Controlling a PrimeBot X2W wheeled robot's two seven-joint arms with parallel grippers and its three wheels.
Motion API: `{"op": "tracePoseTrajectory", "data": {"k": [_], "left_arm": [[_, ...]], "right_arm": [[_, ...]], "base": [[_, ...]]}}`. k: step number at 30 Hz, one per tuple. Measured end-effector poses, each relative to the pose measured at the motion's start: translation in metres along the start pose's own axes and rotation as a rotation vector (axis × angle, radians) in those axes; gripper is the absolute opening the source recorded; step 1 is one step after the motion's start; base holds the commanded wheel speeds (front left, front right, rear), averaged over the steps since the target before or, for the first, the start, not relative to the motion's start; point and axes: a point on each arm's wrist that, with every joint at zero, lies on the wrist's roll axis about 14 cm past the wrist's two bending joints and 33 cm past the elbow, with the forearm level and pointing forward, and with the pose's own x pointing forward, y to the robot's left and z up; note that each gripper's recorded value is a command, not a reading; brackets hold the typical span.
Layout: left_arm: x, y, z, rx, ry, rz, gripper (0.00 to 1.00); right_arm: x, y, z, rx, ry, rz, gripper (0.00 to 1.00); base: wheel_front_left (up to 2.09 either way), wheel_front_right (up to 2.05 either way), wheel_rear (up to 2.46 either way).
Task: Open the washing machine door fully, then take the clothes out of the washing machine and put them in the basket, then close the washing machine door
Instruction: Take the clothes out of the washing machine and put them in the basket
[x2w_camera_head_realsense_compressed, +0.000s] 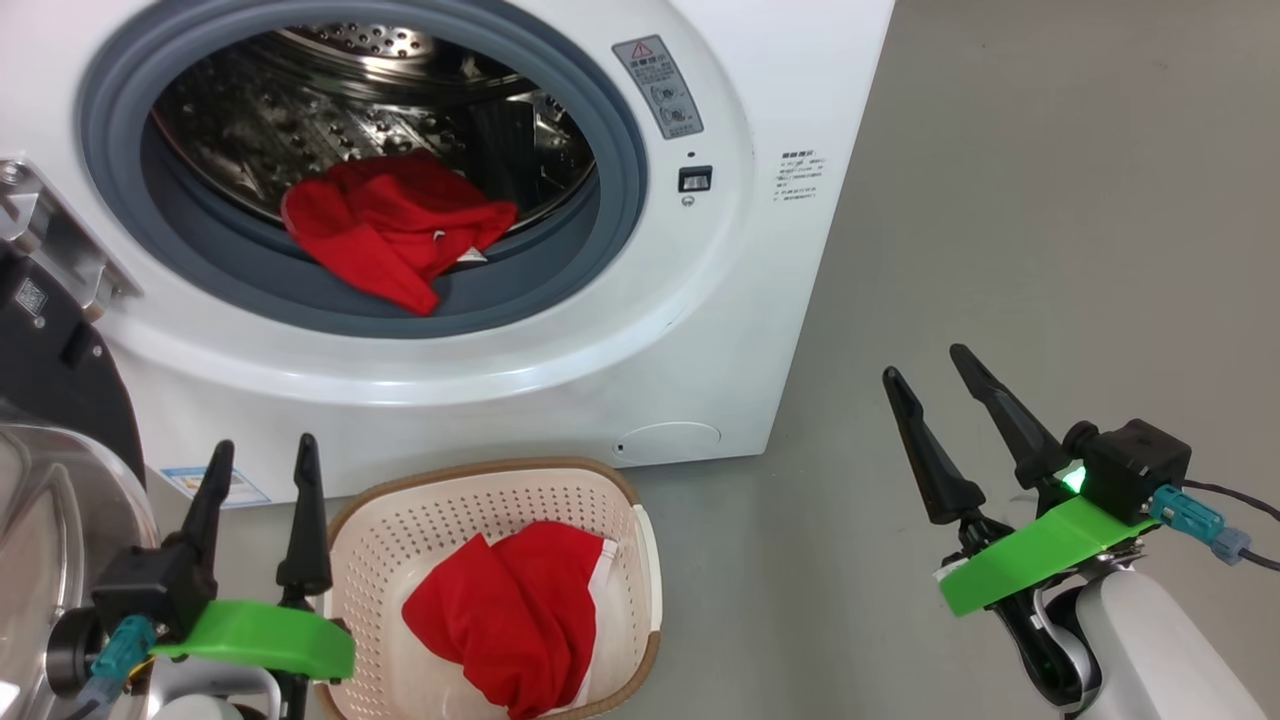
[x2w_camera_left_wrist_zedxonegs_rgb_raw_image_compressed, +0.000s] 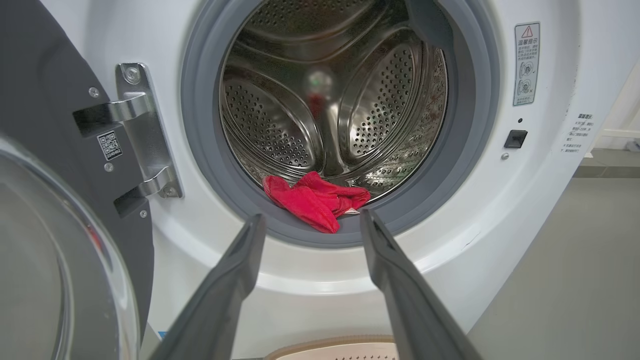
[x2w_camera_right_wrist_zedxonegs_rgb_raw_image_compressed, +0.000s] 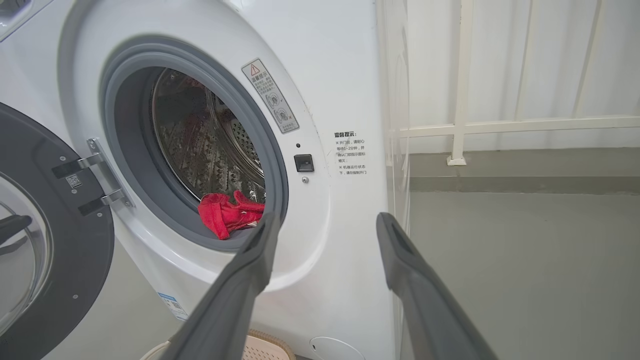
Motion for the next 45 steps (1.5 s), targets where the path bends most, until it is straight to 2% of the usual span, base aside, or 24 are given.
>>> {"op": "tracePoseTrajectory", "data": {"k": [29,33,45], "left_arm": [[-0.008,-0.003,-0.003,-0.004,0.029,0.009,1.0],[-0.001,-0.004,-0.005,0.019,0.048,-0.008,1.0],[0.064,-0.017,-0.012,0.19,0.125,-0.116,1.0]], "right_arm": [[0.0,-0.001,-0.003,-0.002,0.009,0.003,1.0],[0.001,-0.001,-0.007,0.0,0.016,0.001,1.0],[0.01,-0.006,-0.031,0.033,0.059,-0.017,1.0]], "base": [[0.0,0.0,0.0],[0.0,0.0,0.0],[0.0,0.0,0.0]]}}
